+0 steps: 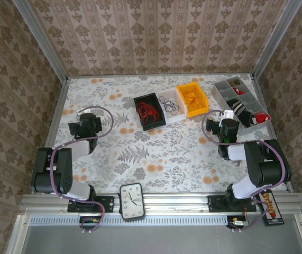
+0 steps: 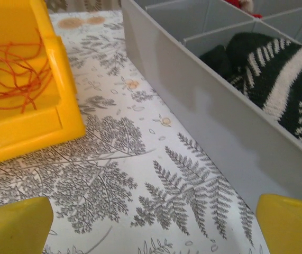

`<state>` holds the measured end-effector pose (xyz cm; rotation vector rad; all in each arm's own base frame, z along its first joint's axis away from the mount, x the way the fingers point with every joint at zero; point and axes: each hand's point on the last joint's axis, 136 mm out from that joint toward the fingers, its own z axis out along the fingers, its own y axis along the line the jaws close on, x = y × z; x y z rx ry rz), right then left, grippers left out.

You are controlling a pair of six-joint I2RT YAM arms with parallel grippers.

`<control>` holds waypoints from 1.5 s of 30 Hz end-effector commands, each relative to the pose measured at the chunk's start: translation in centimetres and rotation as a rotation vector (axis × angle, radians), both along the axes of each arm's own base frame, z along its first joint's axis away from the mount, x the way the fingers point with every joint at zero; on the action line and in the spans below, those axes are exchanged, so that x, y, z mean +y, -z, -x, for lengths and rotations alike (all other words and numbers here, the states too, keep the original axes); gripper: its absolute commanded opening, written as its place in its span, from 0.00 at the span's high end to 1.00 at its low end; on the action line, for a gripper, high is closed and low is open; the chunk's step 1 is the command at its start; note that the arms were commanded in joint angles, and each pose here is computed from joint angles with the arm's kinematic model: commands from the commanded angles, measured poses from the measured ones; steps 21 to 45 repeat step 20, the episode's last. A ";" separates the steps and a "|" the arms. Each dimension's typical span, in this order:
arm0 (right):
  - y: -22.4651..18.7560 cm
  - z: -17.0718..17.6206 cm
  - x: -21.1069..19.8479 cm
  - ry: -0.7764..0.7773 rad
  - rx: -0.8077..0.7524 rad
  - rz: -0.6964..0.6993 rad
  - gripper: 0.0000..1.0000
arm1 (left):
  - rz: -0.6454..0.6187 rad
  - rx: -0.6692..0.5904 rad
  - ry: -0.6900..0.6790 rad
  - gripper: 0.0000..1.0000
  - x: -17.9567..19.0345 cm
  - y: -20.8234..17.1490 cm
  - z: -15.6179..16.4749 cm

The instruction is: Untangle the cables

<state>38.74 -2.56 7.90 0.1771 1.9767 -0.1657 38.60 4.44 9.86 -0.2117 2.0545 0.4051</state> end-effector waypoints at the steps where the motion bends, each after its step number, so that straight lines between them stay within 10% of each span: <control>1: -2.0 -1.0 0.9 -0.050 -0.075 -0.006 0.00 | 0.061 -0.172 0.107 0.00 -0.1 -1.4 -0.7; 45: -1.9 -1.1 1.1 -0.080 -0.068 -0.022 0.00 | 0.019 -0.177 0.224 0.00 -2.8 -0.1 -1.1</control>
